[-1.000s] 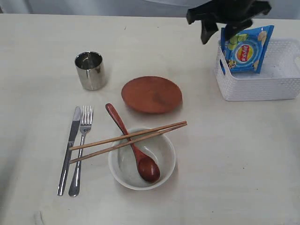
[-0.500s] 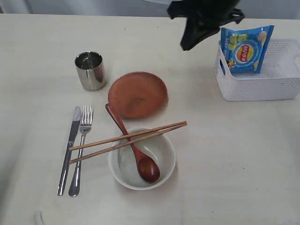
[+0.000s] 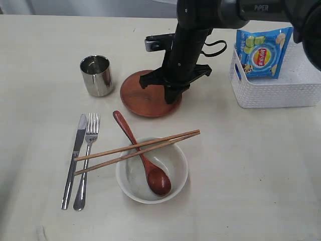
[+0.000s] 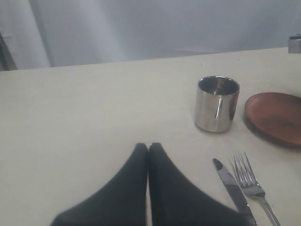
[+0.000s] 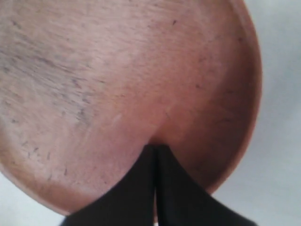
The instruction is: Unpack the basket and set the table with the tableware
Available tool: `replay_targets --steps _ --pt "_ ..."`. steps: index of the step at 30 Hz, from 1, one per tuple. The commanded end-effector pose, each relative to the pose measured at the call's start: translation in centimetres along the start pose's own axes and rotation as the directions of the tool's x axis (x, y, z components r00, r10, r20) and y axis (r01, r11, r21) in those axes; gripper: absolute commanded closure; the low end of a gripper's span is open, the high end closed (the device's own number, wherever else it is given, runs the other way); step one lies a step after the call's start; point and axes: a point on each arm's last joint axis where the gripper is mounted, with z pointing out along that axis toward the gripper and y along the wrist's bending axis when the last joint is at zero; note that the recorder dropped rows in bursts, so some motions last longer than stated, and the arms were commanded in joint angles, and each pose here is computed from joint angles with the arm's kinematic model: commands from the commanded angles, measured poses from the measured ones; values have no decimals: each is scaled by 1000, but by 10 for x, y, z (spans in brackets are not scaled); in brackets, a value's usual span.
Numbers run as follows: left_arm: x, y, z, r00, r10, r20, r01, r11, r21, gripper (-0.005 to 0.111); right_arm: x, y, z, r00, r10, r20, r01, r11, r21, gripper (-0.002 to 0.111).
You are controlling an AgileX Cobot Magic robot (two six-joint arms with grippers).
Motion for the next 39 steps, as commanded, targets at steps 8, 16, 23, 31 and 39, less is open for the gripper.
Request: replay_targets --steps 8,16,23,31,39 --pt "0 0 0 1000 -6 9 6 1000 6 107 0 -7 -3 1000 -7 0 7 998 56 109" --pt "0 0 0 1000 -6 9 6 1000 6 107 -6 -1 -63 979 -45 201 33 998 59 109" --pt "0 0 0 1000 -6 9 6 1000 6 107 9 -52 -137 946 70 316 -95 993 65 68" --pt "0 0 0 1000 -6 9 6 1000 6 107 35 -136 -172 892 285 351 -342 933 110 43" --pt "0 0 0 1000 -6 9 6 1000 6 107 19 -121 -151 949 1 315 -78 970 231 43"
